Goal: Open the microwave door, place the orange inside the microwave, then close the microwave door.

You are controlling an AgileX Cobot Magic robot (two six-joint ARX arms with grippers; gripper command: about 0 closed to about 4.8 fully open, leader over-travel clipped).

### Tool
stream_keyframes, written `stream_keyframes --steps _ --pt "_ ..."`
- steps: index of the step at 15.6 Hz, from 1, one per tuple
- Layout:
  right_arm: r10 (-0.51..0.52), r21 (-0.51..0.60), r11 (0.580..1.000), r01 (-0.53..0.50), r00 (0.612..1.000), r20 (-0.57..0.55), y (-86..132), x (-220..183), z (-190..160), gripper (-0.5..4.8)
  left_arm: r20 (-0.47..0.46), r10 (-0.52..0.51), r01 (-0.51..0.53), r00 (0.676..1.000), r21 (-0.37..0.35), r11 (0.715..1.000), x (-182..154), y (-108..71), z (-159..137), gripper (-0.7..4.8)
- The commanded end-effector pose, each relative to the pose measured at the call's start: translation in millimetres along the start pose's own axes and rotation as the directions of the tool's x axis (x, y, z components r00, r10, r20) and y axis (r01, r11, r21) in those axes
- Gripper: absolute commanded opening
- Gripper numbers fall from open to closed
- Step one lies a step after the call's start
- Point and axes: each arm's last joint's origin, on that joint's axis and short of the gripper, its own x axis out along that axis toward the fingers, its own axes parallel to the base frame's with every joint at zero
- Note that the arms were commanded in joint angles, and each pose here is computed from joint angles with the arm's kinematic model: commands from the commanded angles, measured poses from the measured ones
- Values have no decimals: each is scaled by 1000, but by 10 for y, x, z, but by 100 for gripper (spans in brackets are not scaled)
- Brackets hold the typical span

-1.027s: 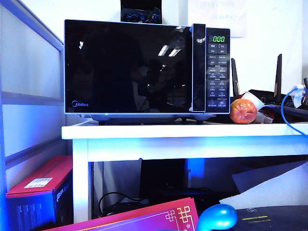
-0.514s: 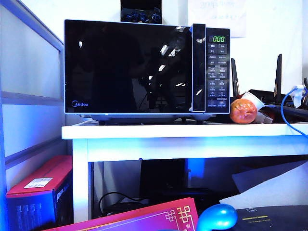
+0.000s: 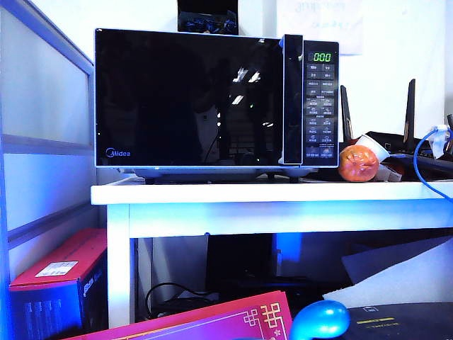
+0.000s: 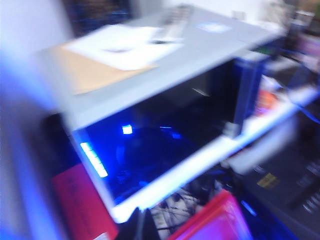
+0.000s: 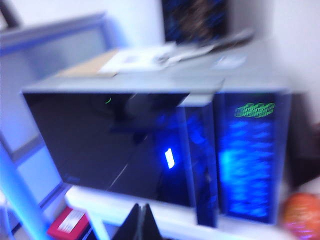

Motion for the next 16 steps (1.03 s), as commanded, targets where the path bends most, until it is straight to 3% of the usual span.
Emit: stream_keyframes --steps 1,3,7,12,13,14,15,16 --pt "40 -16 999 -39 998 47 98 176 -7 -1 19 -133 132 991 38 990 64 -49 22 -5" --pt "13 -44 999 -8 994 113 95 199 42 -1 48 -297 295 954 41 955 77 -93 32 -5" --pt "-189 -96 974 203 972 138 21 244 23 -1 78 -317 314 945 54 948 110 -90 64 -5" --pt "-224 -79 971 226 974 28 -129 664 -309 0 176 -334 325 926 77 943 133 -77 168 -5" --pt "-226 -77 971 227 974 26 -163 766 -381 24 176 -333 327 926 64 943 133 -77 169 -5" --pt "-223 -77 971 225 974 37 -214 922 -490 145 177 -333 326 926 65 943 133 -77 169 -5" --pt "-222 -78 971 225 974 47 -248 1022 -569 194 177 -333 326 926 65 943 133 -77 169 -5" --pt "-220 -78 971 224 974 55 -272 1090 -625 206 177 -333 326 926 65 943 134 -77 169 -5"
